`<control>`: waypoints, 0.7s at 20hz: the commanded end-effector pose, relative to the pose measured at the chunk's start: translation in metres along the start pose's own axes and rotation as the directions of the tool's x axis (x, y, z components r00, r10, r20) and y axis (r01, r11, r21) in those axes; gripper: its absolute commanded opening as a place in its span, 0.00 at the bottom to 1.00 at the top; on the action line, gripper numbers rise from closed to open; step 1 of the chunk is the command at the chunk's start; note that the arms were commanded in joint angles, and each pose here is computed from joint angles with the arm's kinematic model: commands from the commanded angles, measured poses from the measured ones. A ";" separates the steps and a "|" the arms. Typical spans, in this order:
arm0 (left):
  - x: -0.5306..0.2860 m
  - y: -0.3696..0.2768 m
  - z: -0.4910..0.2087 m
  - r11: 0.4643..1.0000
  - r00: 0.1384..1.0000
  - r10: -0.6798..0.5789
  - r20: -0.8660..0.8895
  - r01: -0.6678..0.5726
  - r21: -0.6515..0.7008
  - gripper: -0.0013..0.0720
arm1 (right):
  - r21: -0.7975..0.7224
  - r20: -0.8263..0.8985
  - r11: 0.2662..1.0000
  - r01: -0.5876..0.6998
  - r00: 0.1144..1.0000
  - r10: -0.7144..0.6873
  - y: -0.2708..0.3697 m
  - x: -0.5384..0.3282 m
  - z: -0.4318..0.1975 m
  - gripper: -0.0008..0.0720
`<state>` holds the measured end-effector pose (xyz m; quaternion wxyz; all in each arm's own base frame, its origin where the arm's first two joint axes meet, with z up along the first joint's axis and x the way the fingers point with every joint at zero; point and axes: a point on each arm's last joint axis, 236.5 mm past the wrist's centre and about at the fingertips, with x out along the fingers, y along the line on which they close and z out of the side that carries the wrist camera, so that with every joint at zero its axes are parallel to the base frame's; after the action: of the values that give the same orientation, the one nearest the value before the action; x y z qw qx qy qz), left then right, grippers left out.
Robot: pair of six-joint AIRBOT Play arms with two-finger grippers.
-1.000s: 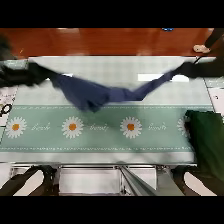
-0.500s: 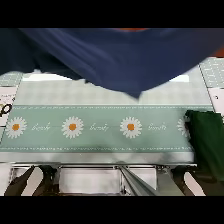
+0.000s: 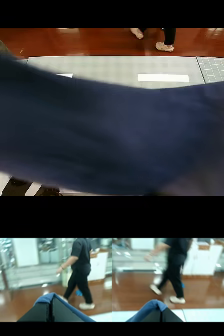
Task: Fold the shirts.
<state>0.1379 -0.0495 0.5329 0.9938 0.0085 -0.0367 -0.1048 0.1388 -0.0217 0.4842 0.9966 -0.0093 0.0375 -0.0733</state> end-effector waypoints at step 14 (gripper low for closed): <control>0.204 0.009 -0.361 0.994 0.719 0.027 -0.694 -0.091 -0.056 0.05 | 0.114 -0.711 0.983 -0.145 0.679 0.183 0.049 0.245 -0.279 0.05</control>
<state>0.3162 -0.0660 0.2414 0.9472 0.0027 0.3135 -0.0672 0.3082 -0.0261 0.2447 0.9242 0.0286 0.3798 -0.0272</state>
